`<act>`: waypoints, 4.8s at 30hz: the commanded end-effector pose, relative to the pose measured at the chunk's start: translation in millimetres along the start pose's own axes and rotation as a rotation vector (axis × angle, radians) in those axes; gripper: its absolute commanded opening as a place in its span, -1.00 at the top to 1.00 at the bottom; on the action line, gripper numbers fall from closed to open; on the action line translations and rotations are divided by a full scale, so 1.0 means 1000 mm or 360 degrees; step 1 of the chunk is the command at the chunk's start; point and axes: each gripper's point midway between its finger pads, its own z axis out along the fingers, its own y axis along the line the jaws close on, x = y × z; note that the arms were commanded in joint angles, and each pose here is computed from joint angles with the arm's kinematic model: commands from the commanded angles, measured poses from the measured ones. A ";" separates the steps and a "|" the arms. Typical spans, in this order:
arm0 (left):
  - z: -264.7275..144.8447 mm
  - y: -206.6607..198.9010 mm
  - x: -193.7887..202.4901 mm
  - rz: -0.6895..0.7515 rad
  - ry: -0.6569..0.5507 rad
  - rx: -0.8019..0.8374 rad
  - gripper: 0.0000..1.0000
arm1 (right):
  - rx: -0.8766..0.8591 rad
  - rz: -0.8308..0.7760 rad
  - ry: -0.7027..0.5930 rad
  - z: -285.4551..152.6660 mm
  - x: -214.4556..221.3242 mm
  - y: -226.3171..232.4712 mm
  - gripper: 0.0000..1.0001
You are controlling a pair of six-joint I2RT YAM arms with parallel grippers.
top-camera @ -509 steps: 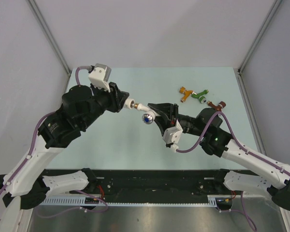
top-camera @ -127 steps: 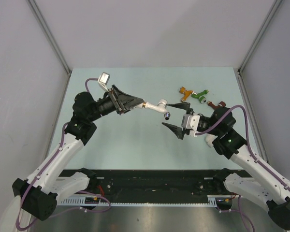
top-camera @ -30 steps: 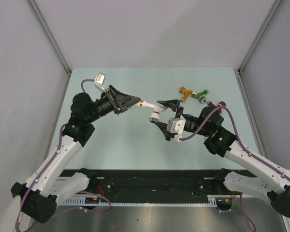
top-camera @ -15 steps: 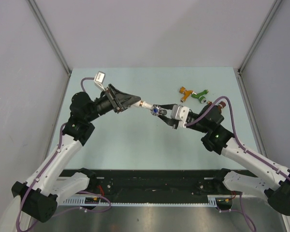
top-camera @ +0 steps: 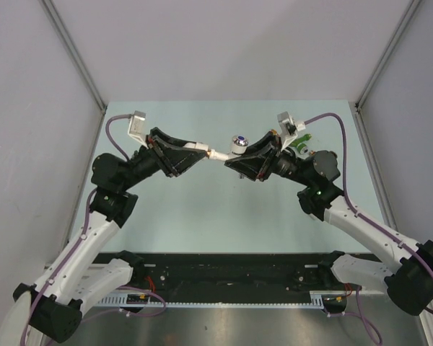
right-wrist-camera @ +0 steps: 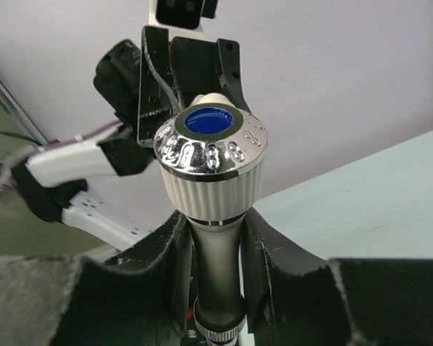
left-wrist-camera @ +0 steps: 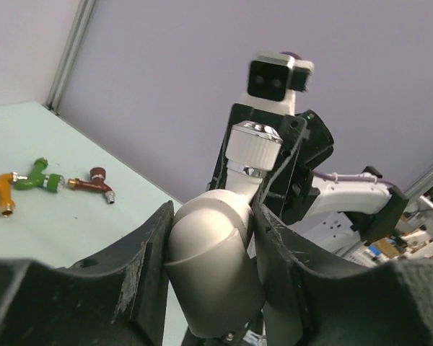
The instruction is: Install the water faucets
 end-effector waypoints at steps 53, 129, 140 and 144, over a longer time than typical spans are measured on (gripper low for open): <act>0.008 -0.004 -0.013 -0.0526 -0.0096 -0.0131 1.00 | -0.0019 -0.1694 0.0202 0.000 0.006 -0.001 -0.92; -0.003 0.031 -0.014 -0.0540 -0.0177 -0.0540 1.00 | 0.0207 -0.2072 0.0613 -0.026 0.029 -0.016 -0.81; 0.001 0.026 -0.014 -0.0583 -0.0150 -0.0503 1.00 | 0.0324 -0.2347 0.0653 -0.005 0.052 -0.033 -0.49; 0.001 0.028 -0.010 -0.0601 -0.0131 -0.0510 1.00 | 0.0345 -0.2391 0.0619 0.004 0.054 -0.033 -0.22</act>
